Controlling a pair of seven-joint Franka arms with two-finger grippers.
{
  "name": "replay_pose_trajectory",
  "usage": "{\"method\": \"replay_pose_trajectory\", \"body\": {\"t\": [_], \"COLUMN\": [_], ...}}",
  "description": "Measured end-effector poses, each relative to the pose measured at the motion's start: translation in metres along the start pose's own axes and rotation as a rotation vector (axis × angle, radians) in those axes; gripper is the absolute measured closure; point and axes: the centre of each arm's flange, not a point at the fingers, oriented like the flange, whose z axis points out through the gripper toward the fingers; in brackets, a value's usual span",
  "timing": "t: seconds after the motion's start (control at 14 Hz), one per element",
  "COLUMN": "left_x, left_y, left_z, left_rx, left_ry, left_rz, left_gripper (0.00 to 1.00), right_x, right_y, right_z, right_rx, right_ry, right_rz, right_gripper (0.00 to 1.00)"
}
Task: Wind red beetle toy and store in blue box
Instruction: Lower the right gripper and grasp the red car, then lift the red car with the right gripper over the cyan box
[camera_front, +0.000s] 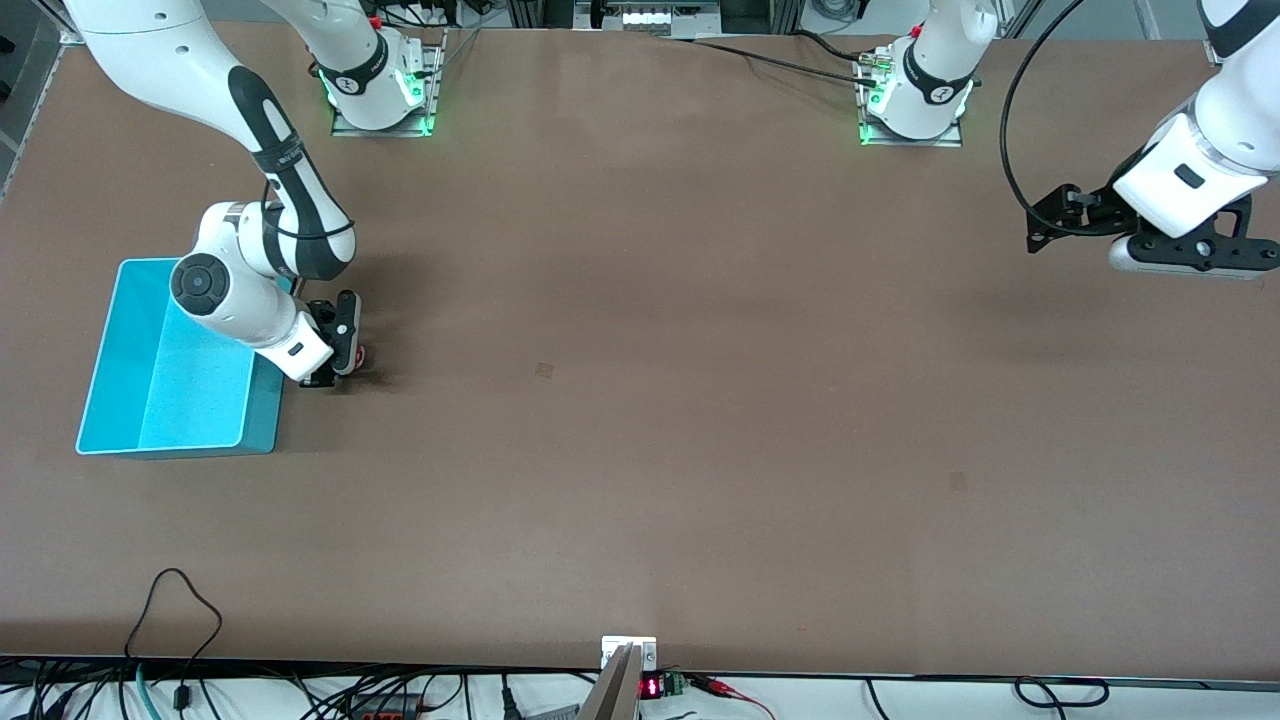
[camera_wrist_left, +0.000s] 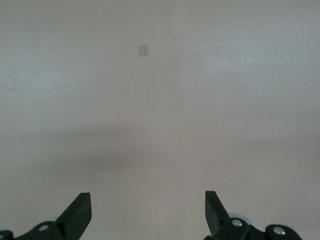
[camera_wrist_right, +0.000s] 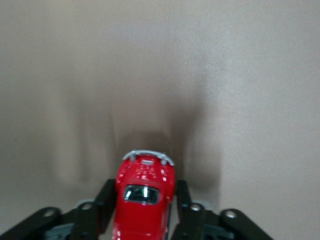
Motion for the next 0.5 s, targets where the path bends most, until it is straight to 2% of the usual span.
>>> {"method": "replay_pose_trajectory", "body": {"t": [0.29,0.5], "left_x": [0.000,0.000], "left_y": [-0.002,-0.002], "left_z": [0.000,0.000], "left_rx": [0.000,0.000], "left_ry": [-0.001,-0.001], "left_rz": [-0.003,-0.003], "left_gripper": [0.00,0.00], "right_x": [0.003,0.025], "right_y": [0.011,0.028], "right_z": [-0.017,-0.069], "right_rx": [-0.049,-0.102], "right_ry": [0.003,0.022], "right_rz": [0.032,0.141], "right_gripper": [0.51,0.51]}}
